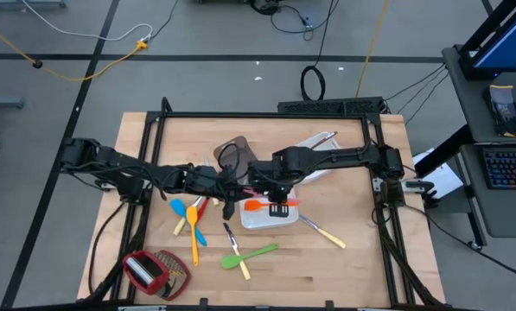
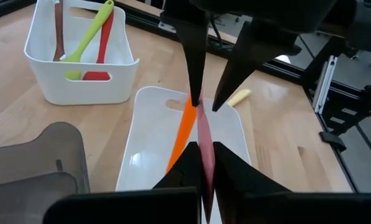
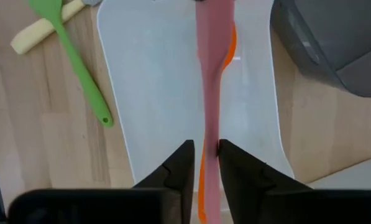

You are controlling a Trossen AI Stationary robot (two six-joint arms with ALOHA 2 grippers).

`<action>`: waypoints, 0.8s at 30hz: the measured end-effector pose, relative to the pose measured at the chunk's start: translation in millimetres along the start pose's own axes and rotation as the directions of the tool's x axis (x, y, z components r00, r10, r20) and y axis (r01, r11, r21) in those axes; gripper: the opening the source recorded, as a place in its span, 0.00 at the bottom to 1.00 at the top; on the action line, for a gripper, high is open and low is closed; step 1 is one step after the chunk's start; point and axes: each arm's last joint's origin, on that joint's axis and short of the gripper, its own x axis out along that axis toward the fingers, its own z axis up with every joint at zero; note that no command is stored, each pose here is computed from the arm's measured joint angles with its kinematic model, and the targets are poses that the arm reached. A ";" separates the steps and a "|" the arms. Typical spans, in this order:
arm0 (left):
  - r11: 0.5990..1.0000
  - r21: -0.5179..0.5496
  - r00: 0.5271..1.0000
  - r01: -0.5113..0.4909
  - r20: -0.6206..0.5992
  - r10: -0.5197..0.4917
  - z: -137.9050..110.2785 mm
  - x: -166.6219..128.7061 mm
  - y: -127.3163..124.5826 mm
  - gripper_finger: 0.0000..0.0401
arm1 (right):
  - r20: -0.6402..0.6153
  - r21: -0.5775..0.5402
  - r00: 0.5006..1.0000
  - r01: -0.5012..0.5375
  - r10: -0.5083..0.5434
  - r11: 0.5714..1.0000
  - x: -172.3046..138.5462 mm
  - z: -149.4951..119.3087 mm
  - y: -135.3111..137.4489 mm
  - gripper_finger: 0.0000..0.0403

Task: Pick & Place Kitchen Items
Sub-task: Put the pink spatula into bottom white bin

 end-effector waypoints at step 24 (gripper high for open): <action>0.998 0.040 0.996 0.051 0.078 -0.054 13.2 -12.3 -5.8 0.02 | -0.160 0.007 0.987 0.033 -0.031 0.999 -2.0 -16.0 -1.9 0.51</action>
